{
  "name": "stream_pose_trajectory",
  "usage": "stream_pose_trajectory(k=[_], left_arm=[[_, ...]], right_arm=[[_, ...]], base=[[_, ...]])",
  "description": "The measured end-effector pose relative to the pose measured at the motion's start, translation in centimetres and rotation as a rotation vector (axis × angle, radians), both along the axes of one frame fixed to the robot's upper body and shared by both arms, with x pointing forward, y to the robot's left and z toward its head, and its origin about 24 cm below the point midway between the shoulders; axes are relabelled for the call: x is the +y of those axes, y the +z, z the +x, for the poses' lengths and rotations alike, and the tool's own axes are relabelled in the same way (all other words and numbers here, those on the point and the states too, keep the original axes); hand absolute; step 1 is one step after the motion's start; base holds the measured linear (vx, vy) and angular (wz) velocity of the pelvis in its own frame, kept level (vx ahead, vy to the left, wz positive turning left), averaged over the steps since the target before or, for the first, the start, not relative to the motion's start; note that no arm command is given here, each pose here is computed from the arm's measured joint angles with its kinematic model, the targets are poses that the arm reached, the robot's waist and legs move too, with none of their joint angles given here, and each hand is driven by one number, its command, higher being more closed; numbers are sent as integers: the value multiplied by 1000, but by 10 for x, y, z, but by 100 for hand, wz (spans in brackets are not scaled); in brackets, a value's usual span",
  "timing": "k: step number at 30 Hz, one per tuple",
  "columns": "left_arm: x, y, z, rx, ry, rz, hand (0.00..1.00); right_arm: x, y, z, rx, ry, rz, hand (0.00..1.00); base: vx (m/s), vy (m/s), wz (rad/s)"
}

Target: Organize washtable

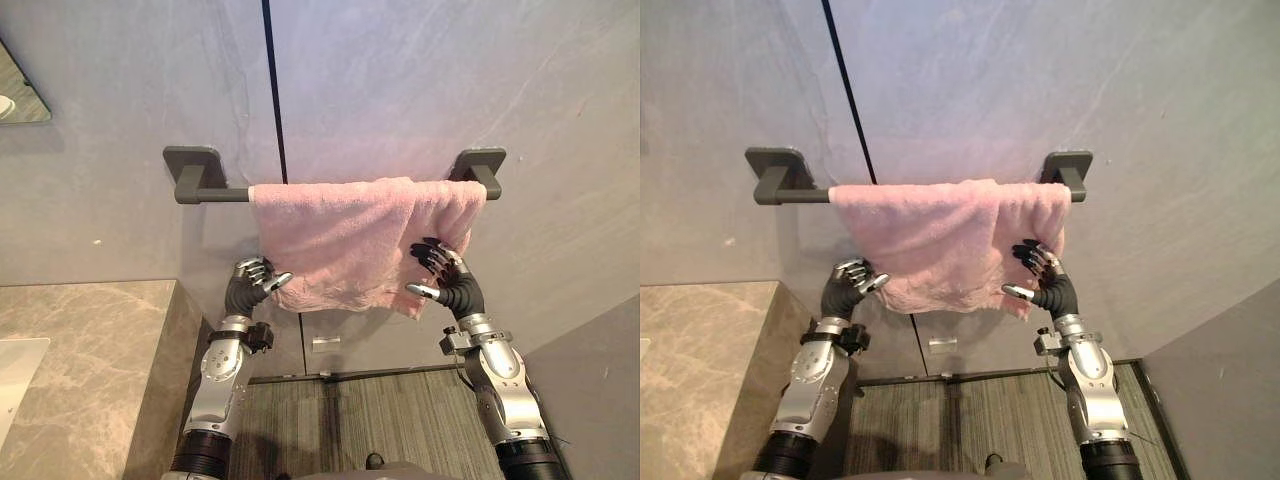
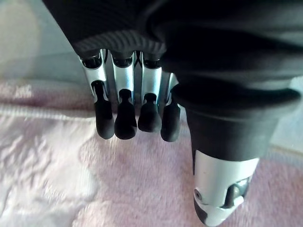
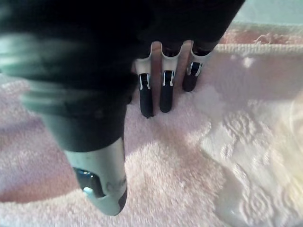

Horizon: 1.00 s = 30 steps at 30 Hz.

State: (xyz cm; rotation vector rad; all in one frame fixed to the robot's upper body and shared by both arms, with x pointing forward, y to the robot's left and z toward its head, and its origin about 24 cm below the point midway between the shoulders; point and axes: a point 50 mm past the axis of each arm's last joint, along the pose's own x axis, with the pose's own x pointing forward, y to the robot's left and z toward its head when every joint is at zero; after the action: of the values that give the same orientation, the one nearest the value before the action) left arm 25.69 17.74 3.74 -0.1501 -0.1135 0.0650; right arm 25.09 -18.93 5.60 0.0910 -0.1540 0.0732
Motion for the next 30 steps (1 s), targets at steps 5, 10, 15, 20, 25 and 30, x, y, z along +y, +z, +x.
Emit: stream_pose_trajectory(k=[5,10,15,20,25,30], left_arm=[[15,-2,-5,9,78,-1,0],[22,-1,-15,-3,129,-24,0],[33,-5,-25,7,180,-30,0],[38,-10,-34,24,222,-47,0],[43,-25,-53,90,246,-55,0],[46,-44,-69,180,267,-63,0]], right_arm=[[-9,-2,-9,-9,-62,33,0],[-26,-3,-22,-9,-157,42,0],[-44,-1,-34,-20,-260,48,0],[-56,-8,-46,12,-329,46,0],[-63,-14,-66,47,-393,13,0],[-66,-29,-81,136,-440,-48,0]], base=[[-2,-3,1],[0,0,0],[0,0,0],[0,0,0],[0,0,0],[0,0,0]])
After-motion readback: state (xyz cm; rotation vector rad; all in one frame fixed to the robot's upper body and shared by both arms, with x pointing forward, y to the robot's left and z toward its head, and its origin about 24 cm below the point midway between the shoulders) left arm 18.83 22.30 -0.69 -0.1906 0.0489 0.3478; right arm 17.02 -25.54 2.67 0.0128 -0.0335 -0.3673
